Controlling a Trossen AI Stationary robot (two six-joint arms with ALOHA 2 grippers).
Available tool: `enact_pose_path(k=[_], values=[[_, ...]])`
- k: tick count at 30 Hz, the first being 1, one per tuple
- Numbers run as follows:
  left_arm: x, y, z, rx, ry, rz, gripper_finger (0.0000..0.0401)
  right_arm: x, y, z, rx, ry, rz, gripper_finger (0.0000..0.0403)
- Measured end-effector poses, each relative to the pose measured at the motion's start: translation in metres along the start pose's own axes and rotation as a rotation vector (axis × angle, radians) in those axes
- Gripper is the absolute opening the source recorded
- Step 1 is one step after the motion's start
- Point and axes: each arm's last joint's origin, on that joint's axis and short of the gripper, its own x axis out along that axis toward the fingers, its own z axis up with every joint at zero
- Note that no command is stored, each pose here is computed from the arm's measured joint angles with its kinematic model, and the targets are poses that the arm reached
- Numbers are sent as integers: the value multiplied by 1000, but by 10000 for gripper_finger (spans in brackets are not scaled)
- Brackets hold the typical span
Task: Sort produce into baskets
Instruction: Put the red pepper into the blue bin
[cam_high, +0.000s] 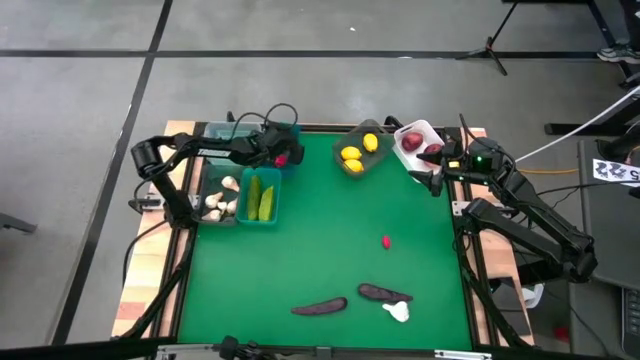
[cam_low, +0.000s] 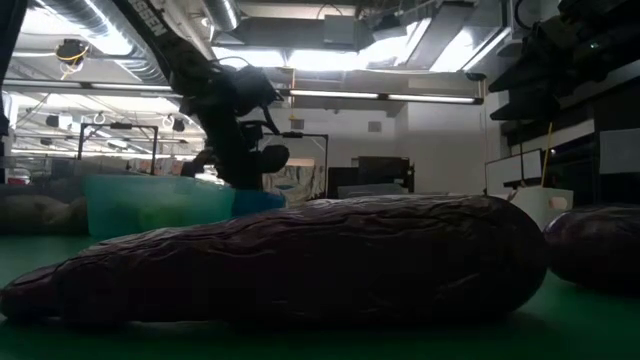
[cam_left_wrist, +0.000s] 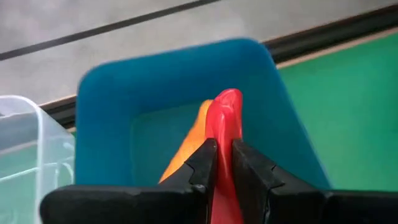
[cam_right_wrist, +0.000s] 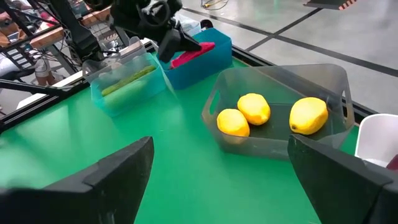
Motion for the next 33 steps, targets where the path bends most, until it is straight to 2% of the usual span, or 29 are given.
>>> enact_pose_path(k=[4,8,20,24,33], values=[[0,0,0,1,0,-3,43,0,0,0,0,0,0,369],[0,-1,0,50,15,-27,57,0,0,0,0,0,0,369],[-4,-1,2,102,14,-58,182,0,0,0,0,0,0,369],[-11,0,8,113,-9,-70,213,0,0,0,0,0,0,369],[-41,5,27,80,-101,-112,225,0,0,0,0,0,0,369]])
